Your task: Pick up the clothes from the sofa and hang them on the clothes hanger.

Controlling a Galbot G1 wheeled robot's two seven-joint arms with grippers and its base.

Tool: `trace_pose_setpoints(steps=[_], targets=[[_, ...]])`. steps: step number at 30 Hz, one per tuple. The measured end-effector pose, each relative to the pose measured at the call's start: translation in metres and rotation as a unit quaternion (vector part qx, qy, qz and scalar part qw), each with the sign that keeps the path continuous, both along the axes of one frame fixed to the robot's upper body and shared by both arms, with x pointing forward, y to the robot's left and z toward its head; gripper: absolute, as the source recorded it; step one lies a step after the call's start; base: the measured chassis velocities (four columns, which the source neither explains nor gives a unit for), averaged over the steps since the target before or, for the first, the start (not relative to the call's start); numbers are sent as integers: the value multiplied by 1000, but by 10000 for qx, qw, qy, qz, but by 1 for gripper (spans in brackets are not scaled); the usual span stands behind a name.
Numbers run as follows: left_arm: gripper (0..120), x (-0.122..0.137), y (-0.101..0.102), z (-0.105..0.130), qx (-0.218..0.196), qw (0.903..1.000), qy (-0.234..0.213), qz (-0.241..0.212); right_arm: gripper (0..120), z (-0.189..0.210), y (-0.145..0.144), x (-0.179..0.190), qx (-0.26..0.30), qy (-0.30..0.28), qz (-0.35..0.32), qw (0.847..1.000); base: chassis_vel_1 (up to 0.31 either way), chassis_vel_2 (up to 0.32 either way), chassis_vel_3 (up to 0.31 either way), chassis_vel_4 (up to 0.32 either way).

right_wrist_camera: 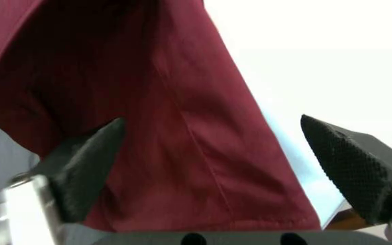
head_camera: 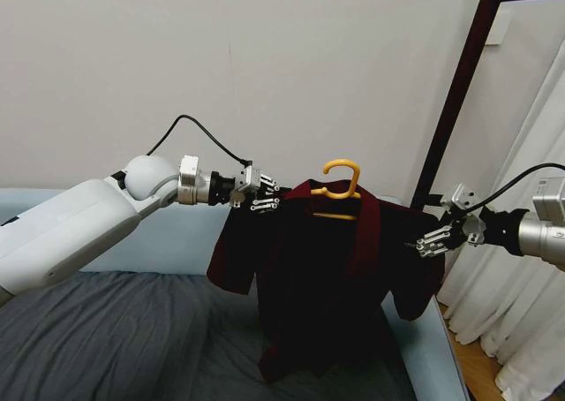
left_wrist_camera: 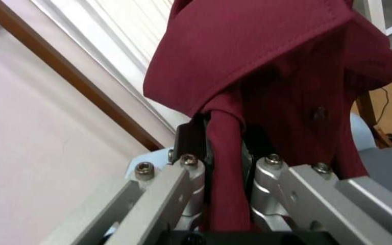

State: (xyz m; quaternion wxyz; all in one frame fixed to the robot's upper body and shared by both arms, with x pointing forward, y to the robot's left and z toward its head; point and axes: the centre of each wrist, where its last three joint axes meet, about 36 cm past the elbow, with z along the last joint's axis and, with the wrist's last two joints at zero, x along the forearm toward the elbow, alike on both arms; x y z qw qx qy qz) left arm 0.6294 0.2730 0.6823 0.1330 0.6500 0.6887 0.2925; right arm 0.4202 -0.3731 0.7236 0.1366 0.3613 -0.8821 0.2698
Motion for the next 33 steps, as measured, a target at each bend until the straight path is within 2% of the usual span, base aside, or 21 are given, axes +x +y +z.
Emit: trace_pose_setpoints(steps=[3,9,10,11,12,15,16,20,21,23,33], targets=[[7,-1,-2,-1,3,10000,6,-24,87,-1,-2,2,-35,58,-3,10000,0,0,0,0],[7,-4,0,-1,46,10000,-17,-31,63,-4,-2,2,-1,142,7,9999,0,0,0,0],[7,-4,0,-1,50,10000,-19,-31,63,-4,-2,2,5,146,12,9999,0,0,0,0],[7,-5,0,-2,64,10000,-20,-36,56,-4,-1,1,20,156,27,9999,0,0,0,0],[7,-5,0,-2,64,10000,-20,-36,56,-4,-1,1,20,156,27,9999,0,0,0,0],[7,-7,1,-4,96,9999,-21,-45,41,-6,2,-1,48,179,66,9998,0,0,0,0],[7,-7,1,-4,96,9999,-21,-45,41,-6,2,-1,48,179,66,9998,0,0,0,0],[7,-9,1,-5,106,9999,-17,-51,22,-7,3,-2,117,150,67,9998,0,0,0,0],[7,-9,1,-5,106,9999,-17,-51,22,-7,3,-2,117,150,67,9998,0,0,0,0],[7,-9,1,-5,104,9999,-21,-45,14,-8,4,-2,133,153,91,9998,0,0,0,0],[7,-8,-2,-5,85,9999,-55,-71,11,-10,1,-1,142,105,161,9997,0,0,0,0]])
